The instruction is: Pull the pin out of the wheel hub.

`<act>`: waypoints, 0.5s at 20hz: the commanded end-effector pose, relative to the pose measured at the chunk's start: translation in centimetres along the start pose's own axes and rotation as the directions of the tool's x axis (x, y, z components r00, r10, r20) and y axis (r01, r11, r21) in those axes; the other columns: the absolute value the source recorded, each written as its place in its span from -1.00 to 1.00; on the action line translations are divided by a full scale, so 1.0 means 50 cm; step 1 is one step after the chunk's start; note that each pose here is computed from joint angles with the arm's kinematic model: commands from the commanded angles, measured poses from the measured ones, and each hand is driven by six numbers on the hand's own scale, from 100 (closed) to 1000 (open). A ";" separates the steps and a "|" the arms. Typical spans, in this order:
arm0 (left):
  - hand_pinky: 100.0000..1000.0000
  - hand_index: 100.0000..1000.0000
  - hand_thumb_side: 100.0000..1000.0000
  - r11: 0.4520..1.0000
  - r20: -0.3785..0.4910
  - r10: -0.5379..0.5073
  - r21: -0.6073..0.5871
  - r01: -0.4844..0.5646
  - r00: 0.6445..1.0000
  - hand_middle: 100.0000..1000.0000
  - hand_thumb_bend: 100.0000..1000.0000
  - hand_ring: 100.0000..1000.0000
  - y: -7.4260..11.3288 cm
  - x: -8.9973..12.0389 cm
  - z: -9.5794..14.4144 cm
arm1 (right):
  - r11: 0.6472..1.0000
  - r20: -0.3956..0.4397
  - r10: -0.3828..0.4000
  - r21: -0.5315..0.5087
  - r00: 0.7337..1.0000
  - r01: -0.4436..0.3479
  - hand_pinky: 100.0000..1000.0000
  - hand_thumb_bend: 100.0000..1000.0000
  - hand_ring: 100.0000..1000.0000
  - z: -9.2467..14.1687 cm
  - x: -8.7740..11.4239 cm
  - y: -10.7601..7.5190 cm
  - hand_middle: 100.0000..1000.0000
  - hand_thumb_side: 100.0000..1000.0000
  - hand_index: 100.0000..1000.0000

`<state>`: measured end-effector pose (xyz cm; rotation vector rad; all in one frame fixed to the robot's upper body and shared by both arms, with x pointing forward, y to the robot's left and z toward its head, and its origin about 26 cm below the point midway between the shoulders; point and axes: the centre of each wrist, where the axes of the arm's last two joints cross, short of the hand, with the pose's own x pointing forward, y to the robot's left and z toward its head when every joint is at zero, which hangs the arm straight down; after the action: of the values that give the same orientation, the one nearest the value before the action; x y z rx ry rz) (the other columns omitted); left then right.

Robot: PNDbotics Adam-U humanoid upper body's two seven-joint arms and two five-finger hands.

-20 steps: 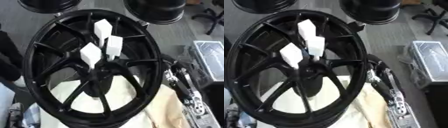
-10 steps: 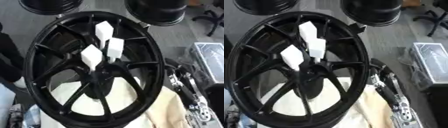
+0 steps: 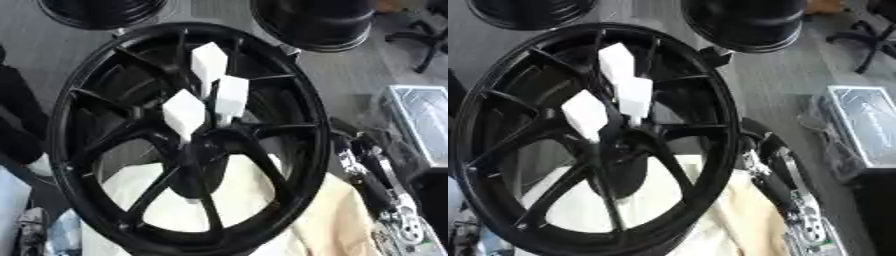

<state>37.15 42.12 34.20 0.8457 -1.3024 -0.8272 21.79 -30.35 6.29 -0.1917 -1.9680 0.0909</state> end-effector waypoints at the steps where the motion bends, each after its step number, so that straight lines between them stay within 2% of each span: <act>1: 0.56 0.76 0.44 1.000 0.026 -0.017 -0.001 0.017 1.000 0.68 -1.00 0.68 0.034 0.005 0.019 | 1.000 0.011 0.013 0.012 1.000 -0.013 1.00 -1.00 0.67 -0.002 0.007 -0.006 0.79 -0.04 0.62; 2: 0.57 0.79 0.63 1.000 0.030 -0.017 -0.004 0.017 0.999 0.70 -0.79 0.71 0.035 0.005 0.020 | 1.000 0.010 0.013 0.013 1.000 -0.013 1.00 -1.00 0.67 -0.002 0.007 -0.006 0.79 -0.03 0.62; 4: 0.57 0.80 0.69 1.000 0.036 -0.017 -0.006 0.018 0.999 0.69 -0.69 0.71 0.037 0.004 0.021 | 1.000 0.010 0.012 0.014 1.000 -0.013 1.00 -1.00 0.67 -0.003 0.008 -0.006 0.79 -0.04 0.62; 10: 0.56 0.78 0.66 1.000 0.051 -0.016 -0.006 0.017 0.999 0.67 -0.73 0.70 0.041 0.000 0.021 | 1.000 0.016 0.010 0.016 1.000 -0.011 1.00 -1.00 0.68 -0.003 0.008 -0.007 0.80 -0.04 0.62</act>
<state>37.14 42.18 34.18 0.7873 -1.3169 -0.8826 21.79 -30.35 6.29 -0.1894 -1.9669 0.0937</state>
